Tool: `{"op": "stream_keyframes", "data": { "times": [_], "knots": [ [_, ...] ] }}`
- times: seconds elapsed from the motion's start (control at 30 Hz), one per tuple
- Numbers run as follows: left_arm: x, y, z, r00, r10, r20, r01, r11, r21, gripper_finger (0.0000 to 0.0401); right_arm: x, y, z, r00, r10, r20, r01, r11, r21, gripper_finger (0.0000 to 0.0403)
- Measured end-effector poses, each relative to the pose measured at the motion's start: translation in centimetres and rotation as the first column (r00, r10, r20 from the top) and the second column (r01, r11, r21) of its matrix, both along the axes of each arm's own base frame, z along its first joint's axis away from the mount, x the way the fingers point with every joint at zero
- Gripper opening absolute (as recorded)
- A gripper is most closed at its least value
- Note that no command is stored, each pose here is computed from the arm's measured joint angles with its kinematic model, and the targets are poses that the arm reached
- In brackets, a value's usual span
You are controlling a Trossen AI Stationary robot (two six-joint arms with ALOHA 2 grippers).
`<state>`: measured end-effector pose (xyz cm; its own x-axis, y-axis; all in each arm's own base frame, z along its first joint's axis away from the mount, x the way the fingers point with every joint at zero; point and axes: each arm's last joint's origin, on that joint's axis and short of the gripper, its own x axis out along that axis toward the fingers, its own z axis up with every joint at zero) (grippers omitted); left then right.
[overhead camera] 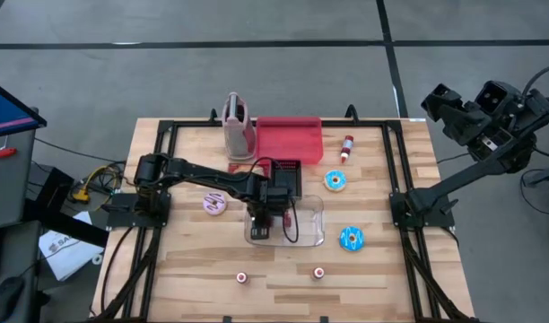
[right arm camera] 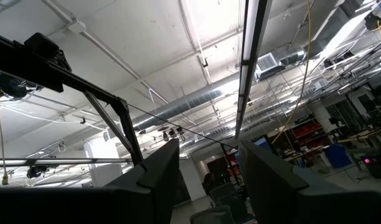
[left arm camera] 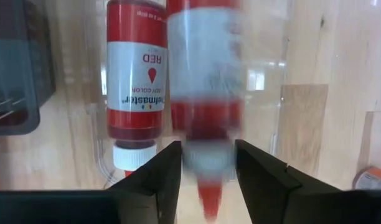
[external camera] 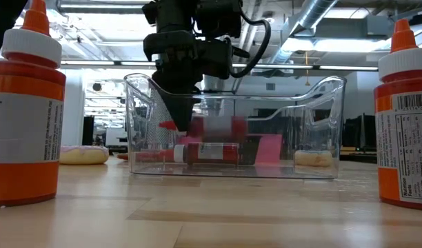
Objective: Pick & Place Food Item
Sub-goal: Put the left red food coloring bottle into the transparent bin, then put the left orange food coloring bottle into the transparent bin
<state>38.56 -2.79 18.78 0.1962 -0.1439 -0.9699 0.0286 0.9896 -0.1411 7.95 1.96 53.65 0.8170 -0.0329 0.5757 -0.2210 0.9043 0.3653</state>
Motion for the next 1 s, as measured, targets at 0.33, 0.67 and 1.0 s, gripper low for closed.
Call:
{"op": "stream_keyframes", "data": {
  "times": [0.33,0.67,1.0],
  "knots": [
    [0.0,0.8,0.5,1.000,0.008,0.019,-0.008,1.000,0.000,0.0119,0.0,0.0,0.0,1.000,0.000,0.000,0.000,1.000,0.000,0.0159],
    [-4.2,4.1,11.5,0.920,0.177,0.349,-0.165,0.984,-0.064,0.0136,0.0,0.0,0.0,1.000,0.000,0.004,0.000,1.000,0.001,0.0159],
    [-15.3,-1.1,14.6,0.896,0.348,0.276,-0.267,0.918,-0.292,0.0156,0.0,0.0,0.0,1.000,-0.011,0.002,0.011,1.000,-0.025,0.0159]
  ]
}}
